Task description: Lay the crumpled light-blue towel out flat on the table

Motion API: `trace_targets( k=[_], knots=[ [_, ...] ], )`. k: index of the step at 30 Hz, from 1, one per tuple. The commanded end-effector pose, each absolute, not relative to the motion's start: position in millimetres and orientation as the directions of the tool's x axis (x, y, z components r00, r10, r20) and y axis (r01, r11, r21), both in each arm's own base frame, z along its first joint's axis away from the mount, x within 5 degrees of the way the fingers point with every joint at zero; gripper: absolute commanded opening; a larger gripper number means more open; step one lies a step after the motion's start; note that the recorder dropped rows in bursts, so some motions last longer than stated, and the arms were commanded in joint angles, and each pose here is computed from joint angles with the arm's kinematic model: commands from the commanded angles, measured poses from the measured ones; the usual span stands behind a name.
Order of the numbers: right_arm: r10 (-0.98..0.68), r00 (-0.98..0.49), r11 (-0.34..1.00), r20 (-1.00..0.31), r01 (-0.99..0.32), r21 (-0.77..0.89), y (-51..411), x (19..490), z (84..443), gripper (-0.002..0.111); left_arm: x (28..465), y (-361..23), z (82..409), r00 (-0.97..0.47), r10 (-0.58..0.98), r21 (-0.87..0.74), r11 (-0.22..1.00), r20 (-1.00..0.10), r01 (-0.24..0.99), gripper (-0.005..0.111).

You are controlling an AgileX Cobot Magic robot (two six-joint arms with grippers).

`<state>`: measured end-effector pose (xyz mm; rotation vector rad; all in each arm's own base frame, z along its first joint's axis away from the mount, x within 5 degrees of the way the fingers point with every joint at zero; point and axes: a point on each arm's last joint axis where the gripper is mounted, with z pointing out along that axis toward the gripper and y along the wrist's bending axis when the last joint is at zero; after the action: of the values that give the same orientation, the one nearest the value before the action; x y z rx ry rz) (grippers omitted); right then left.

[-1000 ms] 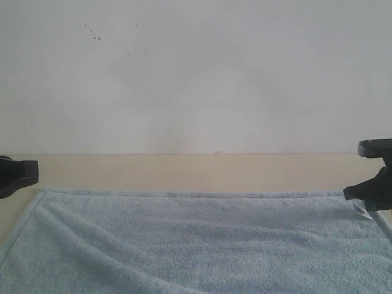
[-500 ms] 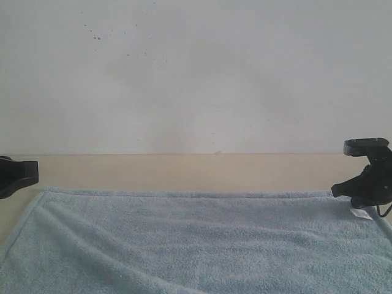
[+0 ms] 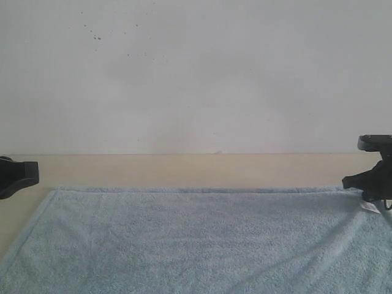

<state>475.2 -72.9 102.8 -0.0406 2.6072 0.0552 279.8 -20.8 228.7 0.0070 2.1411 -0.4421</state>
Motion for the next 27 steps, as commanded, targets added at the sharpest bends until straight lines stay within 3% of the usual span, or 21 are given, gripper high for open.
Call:
trace_targets(
  k=[1, 4, 8, 15, 19, 27],
  knots=[
    [-0.014, -0.882, 0.999, -0.472, -0.029, 0.024, -90, 479, 109, 0.001, 278, -23, 231, -0.571, -0.155, -0.313, 0.931, -0.806, 0.189, 0.006],
    [-0.007, -0.889, 0.998, -0.457, -0.032, 0.046, -89, 481, 118, 0.001, 278, -23, 231, -0.569, -0.147, -0.305, 0.932, -0.809, 0.194, 0.006],
    [0.008, -0.848, 0.995, -0.530, -0.044, 0.086, -83, 483, 151, 0.001, 278, -23, 231, -0.567, -0.137, -0.297, 0.934, -0.812, 0.200, 0.007],
    [-0.056, -0.835, 0.985, -0.547, -0.135, 0.106, -71, 455, 210, 0.001, 278, -25, 232, -0.563, -0.123, -0.293, 0.930, -0.817, 0.222, 0.032],
    [-0.043, -0.817, 0.990, -0.575, -0.112, 0.084, -66, 422, 227, 0.001, 274, -29, 229, -0.571, -0.099, -0.303, 0.913, -0.815, 0.274, 0.037],
    [0.000, -0.891, 0.992, -0.455, -0.058, 0.113, -48, 321, 194, 0.001, 266, -27, 216, -0.610, -0.097, -0.300, 0.924, -0.786, 0.239, 0.037]
  ],
)
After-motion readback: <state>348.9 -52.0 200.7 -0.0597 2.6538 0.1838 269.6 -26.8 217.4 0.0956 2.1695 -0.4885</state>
